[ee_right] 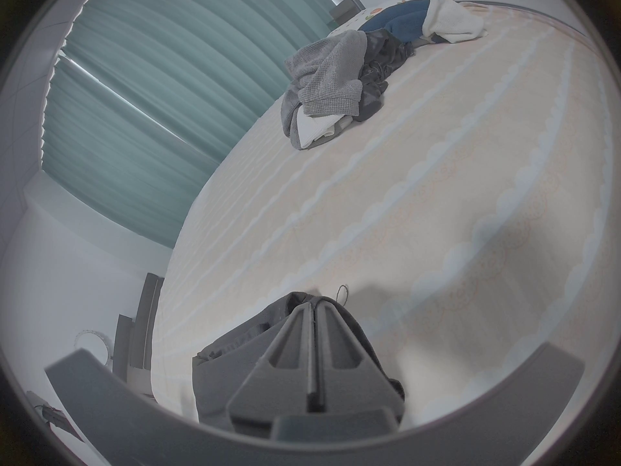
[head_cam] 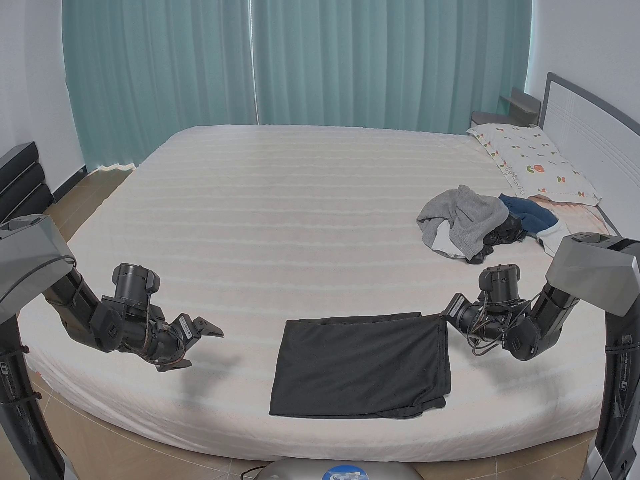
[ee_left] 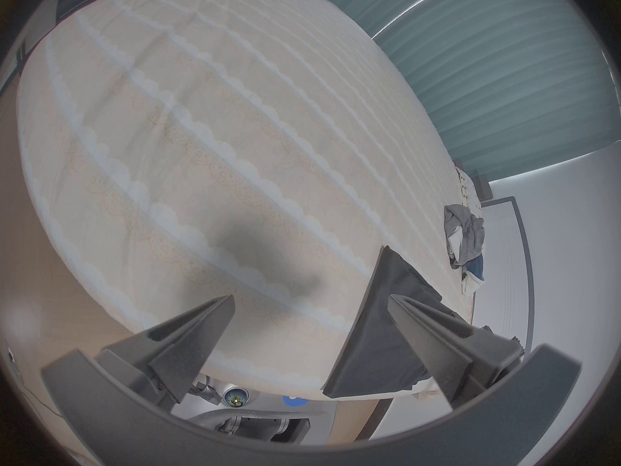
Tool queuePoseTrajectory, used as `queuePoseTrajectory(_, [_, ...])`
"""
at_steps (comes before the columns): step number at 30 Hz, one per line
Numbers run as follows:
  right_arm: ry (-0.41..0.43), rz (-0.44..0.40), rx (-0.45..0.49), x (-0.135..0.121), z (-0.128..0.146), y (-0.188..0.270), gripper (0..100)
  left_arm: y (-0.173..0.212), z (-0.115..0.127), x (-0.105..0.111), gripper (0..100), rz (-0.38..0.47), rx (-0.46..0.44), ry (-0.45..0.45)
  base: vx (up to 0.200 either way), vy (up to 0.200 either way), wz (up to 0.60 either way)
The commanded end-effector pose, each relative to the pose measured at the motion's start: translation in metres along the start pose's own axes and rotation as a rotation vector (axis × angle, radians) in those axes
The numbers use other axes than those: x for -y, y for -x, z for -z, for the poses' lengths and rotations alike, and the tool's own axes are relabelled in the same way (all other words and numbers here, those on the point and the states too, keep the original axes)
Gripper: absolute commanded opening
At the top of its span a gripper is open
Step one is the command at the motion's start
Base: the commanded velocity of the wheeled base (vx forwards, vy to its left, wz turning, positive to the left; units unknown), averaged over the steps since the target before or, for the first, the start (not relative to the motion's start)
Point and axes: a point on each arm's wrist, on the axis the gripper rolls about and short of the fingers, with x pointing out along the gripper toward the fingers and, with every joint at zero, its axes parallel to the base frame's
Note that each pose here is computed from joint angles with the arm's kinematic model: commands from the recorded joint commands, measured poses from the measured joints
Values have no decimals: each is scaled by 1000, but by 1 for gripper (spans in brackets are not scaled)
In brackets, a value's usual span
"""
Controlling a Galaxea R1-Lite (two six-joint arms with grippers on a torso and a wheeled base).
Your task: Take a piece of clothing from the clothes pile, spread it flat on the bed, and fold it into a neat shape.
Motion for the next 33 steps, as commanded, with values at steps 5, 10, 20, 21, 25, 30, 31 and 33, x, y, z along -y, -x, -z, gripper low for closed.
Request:
queuePoseTrajectory(5, [5, -40, 31, 2, -1, 6, 100, 0, 0, 0, 100, -2, 0, 0, 0, 0, 0])
queuePoseTrajectory(10, [28, -62, 39, -10, -6, 36, 100, 0, 0, 0, 100, -2, 0, 0, 0, 0, 0])
queuePoseTrajectory(20, [100, -3, -214, 18, 53, 98, 100, -1, 1, 1, 100, -3, -3, -4, 0, 0, 0])
queuePoseTrajectory(21, [102, -9, -227, 17, 58, 97, 100, -1, 1, 1, 100, -3, -3, -4, 0, 0, 0])
queuePoseTrajectory(25, [125, -16, -259, 22, 71, 84, 100, -2, 2, 1, 100, -4, -5, -5, -150, 0, 0])
queuePoseTrajectory(30, [130, -26, -241, 25, 75, 75, 100, -3, 2, 0, 100, -5, -6, -6, 0, 0, 0])
queuePoseTrajectory(31, [130, -30, -238, 24, 75, 75, 100, -3, 2, 0, 100, -5, -6, -6, 0, 0, 0])
queuePoseTrajectory(33, [128, -35, -228, 23, 73, 73, 100, -3, 2, 0, 100, -5, -6, -6, 0, 0, 0])
